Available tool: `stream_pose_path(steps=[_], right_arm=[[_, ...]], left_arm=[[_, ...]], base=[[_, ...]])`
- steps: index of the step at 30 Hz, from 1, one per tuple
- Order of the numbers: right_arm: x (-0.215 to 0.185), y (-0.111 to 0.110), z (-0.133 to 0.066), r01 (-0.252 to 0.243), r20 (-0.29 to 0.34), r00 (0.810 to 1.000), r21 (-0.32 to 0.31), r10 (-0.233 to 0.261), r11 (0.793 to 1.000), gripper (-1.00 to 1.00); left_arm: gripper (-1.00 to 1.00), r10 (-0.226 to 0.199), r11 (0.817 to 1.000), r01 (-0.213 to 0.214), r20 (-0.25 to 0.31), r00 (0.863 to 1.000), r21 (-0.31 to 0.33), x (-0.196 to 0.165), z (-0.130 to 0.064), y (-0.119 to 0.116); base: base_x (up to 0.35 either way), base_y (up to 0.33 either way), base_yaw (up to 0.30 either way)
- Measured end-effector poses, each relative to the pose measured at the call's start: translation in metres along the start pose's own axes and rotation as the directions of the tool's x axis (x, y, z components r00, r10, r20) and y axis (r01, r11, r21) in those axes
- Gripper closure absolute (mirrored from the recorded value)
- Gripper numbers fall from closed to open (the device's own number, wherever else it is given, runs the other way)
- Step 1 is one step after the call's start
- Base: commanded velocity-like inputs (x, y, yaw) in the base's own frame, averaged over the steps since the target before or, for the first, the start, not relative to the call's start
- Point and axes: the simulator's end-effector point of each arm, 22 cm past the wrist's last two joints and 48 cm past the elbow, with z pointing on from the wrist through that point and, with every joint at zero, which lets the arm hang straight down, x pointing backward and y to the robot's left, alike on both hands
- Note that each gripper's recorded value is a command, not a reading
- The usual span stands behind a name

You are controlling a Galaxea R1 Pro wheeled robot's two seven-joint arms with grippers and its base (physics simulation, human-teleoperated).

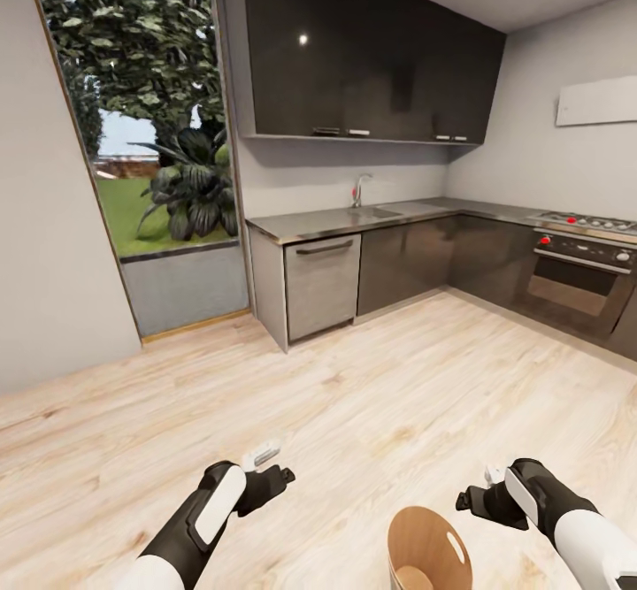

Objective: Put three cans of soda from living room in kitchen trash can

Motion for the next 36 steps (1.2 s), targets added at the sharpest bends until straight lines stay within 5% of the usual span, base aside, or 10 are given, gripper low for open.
stream_pose_path(steps=[36], right_arm=[[0.028,-0.011,0.066,-0.004,0.001,1.0,-0.001,0.004,1.0,-1.0]], left_arm=[[-1.0,0.0,1.0,0.0,0.001,1.0,-0.003,0.033,0.056,0.035]], base=[[0.0,0.0,0.0]])
